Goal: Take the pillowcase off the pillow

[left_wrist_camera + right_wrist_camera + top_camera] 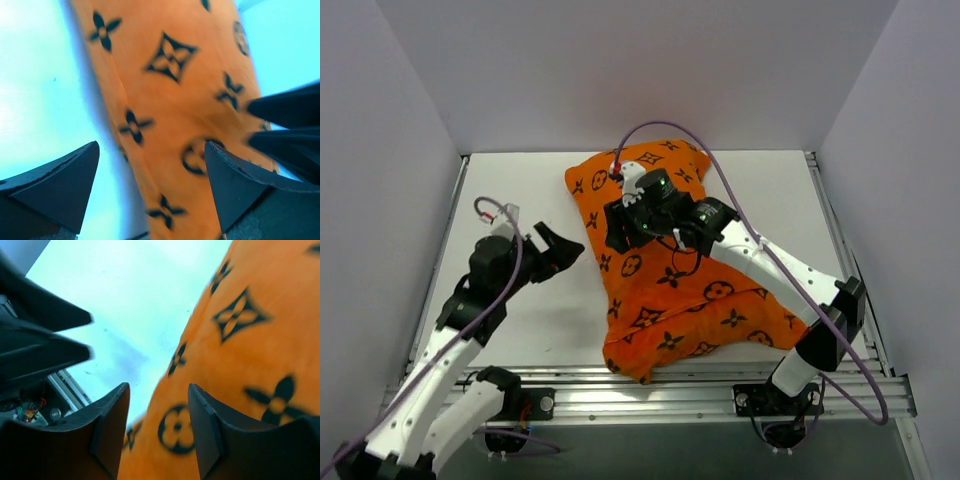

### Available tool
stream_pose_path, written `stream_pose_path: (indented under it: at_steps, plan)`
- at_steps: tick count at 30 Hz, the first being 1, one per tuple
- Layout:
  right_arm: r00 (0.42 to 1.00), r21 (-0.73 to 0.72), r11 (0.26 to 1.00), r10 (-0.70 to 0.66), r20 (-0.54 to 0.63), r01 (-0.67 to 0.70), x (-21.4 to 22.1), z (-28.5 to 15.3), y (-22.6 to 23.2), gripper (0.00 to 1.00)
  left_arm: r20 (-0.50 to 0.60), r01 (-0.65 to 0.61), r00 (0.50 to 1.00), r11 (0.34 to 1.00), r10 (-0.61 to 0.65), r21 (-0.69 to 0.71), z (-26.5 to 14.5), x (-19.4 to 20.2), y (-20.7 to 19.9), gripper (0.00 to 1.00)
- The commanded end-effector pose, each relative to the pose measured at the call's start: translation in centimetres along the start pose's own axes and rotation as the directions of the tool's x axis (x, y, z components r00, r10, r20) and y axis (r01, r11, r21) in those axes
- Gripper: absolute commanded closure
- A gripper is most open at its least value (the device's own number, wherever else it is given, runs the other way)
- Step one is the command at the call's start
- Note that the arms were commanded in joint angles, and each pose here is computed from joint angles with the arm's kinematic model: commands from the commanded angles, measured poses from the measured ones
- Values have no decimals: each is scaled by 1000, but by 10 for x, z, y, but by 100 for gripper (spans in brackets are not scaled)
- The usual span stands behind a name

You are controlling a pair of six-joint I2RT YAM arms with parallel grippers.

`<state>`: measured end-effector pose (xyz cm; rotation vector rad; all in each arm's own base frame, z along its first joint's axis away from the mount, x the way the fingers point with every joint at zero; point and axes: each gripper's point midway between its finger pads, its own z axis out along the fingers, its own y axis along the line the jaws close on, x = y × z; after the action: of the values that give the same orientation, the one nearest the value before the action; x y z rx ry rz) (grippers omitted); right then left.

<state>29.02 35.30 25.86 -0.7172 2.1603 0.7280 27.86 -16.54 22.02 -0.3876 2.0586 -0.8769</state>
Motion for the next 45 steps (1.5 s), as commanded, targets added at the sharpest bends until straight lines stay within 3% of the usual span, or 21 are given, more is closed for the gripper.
stream_pose_path:
  at_steps: [1, 5, 9, 15, 16, 20, 21, 25, 27, 28, 29, 33, 36, 37, 41, 42, 45]
  plan:
    - [992, 53, 999, -20, 127, 13, -24, -42, 20, 51, 64, -41, 997, 997, 45, -68, -54, -8, 8, 6]
    - [989, 252, 965, 39, 146, -75, 0, -60, -22, 39, 45, -94, 994, 992, 98, -80, -76, -9, 6, 6]
    - [962, 351, 901, 201, 182, -255, 28, -80, -73, 33, 12, -119, 993, 992, 119, -38, -62, -13, -9, 6]
    - [944, 447, 831, 276, 183, -330, 81, -100, -108, 28, -82, -150, 985, 988, 153, 48, 13, -23, -35, 6]
    - [939, 455, 822, 287, 188, -342, 85, -101, -112, 28, -52, -155, 986, 984, 160, 87, 23, -35, -51, 6]
    - [937, 443, 826, 297, 184, -349, 101, -98, -116, 28, -99, -114, 986, 975, 135, 190, 75, -34, -74, 6]
    - [938, 436, 831, 297, 180, -346, 103, -95, -116, 28, -173, -91, 977, 976, 126, 197, 95, -16, -71, 6]
    - [941, 446, 829, 293, 169, -338, 113, -81, -128, 28, -239, -49, 965, 972, 105, 231, 130, 11, -77, 0]
    - [945, 457, 828, 287, 154, -326, 115, -69, -140, 29, -266, -20, 961, 975, 80, 220, 139, 28, -64, 22]
    - [947, 456, 831, 294, 125, -318, 121, -59, -143, 30, -267, 1, 962, 975, 59, 221, 140, 32, -62, 53]
    - [946, 456, 829, 300, 125, -323, 121, -55, -149, 31, -267, 13, 963, 979, 43, 203, 139, 37, -54, 66]
    - [948, 424, 848, 292, 127, -318, 109, -26, -164, 37, -228, 9, 973, 992, 21, 130, 108, 53, -17, 93]
    - [951, 372, 876, 274, 142, -308, 81, 4, -165, 40, -134, -41, 990, 998, 46, 37, 74, 40, 4, 98]
    - [954, 354, 888, 252, 159, -294, 68, 12, -165, 40, -160, -52, 986, 998, 46, -30, 62, 51, 24, 98]
    - [960, 306, 914, 225, 167, -267, 34, 62, -174, 42, -54, -97, 994, 989, 91, -109, 37, 17, 42, 98]
    - [962, 301, 918, 219, 161, -259, 28, 70, -175, 43, -42, -95, 995, 987, 91, -129, 37, 9, 47, 96]
    - [966, 306, 923, 183, 185, -233, -9, 84, -181, 43, -28, -114, 993, 983, 111, -141, 42, -22, 49, 78]
